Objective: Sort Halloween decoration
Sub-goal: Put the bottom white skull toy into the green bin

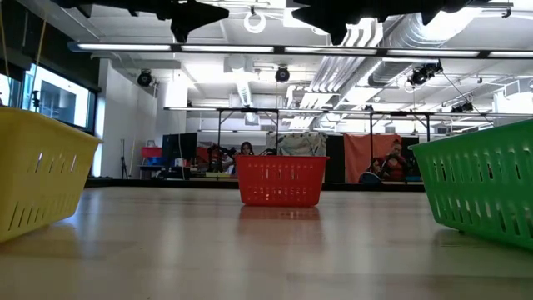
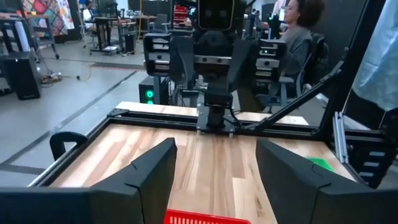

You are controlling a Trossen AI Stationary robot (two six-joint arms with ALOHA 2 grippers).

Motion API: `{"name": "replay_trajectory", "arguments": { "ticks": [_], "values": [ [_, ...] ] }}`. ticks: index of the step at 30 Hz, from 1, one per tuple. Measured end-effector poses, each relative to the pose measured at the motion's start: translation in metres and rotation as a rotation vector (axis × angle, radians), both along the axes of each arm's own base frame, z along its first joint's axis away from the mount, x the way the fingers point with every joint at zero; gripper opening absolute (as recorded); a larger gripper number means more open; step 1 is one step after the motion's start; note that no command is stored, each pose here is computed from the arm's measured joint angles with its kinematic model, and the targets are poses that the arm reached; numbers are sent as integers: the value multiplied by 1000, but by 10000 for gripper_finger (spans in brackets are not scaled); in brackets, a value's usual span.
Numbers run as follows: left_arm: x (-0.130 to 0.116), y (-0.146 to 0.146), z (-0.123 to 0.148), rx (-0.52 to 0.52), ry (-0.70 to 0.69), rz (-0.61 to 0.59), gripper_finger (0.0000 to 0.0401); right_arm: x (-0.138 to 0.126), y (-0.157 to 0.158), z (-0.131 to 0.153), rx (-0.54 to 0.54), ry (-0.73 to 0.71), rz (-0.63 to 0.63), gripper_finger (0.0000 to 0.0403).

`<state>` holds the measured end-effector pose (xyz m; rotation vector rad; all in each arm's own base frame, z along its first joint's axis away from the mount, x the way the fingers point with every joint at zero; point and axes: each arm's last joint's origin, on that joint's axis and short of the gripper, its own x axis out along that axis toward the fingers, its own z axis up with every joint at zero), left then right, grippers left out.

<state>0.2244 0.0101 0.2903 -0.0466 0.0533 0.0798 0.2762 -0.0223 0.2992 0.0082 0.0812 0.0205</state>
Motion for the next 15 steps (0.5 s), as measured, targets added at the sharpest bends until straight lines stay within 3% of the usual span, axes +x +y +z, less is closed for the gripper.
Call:
{"name": "replay_trajectory", "arguments": {
  "ticks": [5, 9, 11, 15],
  "values": [
    [0, 0, 0, 14, 2, 1, 210, 0, -1, 0, 0, 0, -4, 177],
    [-1, 0, -4, -113, 52, 17, 208, 0, -1, 0, 7, 0, -5, 177],
    [-3, 0, -6, -198, 165, 45, 207, 0, -1, 0, 34, 2, -8, 177],
    [-15, 0, -27, -426, 556, 175, 205, 0, -2, -2, 47, 23, -13, 177]
  ]
}}
